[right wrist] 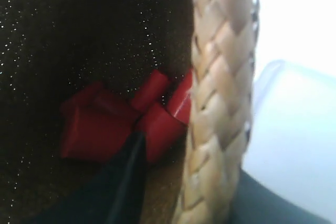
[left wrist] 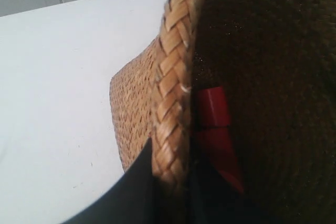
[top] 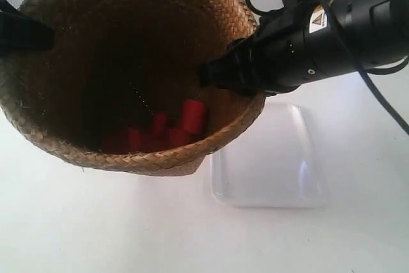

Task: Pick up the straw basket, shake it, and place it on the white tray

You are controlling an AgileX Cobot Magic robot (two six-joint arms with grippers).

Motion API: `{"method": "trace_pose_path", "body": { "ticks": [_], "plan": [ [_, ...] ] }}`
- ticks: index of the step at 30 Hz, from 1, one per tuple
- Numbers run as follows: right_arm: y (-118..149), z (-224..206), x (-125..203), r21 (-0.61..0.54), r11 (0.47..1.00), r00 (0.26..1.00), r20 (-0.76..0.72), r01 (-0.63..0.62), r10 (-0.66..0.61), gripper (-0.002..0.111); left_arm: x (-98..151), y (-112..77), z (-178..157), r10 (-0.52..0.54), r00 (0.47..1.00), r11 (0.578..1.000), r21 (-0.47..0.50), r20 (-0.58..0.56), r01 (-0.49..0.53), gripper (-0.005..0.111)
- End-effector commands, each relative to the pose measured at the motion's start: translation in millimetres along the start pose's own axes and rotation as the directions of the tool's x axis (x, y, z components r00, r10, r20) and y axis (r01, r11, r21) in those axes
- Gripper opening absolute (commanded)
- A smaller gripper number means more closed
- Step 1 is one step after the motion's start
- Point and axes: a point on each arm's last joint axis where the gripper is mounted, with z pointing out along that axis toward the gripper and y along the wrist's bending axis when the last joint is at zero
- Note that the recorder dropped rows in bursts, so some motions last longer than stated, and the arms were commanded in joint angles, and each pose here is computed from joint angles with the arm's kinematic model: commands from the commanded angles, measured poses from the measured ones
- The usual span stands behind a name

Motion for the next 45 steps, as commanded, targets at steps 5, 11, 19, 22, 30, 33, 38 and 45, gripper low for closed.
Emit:
{"method": "trace_pose_path", "body": {
  "ticks": [5,11,19,22,30,33,38,45],
  "plan": [
    [-3,17,7,0.016,0.999,0.998,-0.049,0.045,-0.044,0.000,9,2.7,5,0.002,1.000,1.000,-0.007,-0.008,-0.002,0.000],
    [-8,43,21,0.029,0.999,0.989,-0.142,0.044,-0.039,0.000,20,10.0,19,-0.020,0.999,0.999,-0.028,-0.040,0.018,0.000],
    [-5,35,12,0.022,0.999,0.987,-0.154,0.047,-0.043,0.000,13,9.1,23,-0.021,0.996,1.000,0.004,-0.081,0.022,0.000],
    [5,-18,-17,-0.001,0.997,0.997,-0.012,0.082,-0.082,0.000,-14,-10.0,-14,0.026,1.000,0.998,0.061,0.011,-0.026,0.000],
    [-5,-19,14,0.016,0.999,0.990,0.133,0.037,-0.039,0.000,15,0.1,-1,0.020,1.000,1.000,0.005,-0.005,-0.020,0.000],
    [-5,-5,20,0.005,1.000,1.000,0.021,-0.011,0.010,0.000,23,3.7,6,-0.058,0.998,0.998,0.011,-0.030,0.059,0.000],
    [-2,-15,10,0.001,1.000,0.994,0.104,0.029,-0.029,0.000,1,-2.8,-11,0.002,0.994,1.000,0.014,0.107,-0.003,0.000],
    [-5,5,20,0.014,0.999,0.999,-0.019,0.037,-0.036,0.000,3,-2.7,-10,0.014,0.996,1.000,0.012,0.092,-0.016,0.000]
  ]
}}
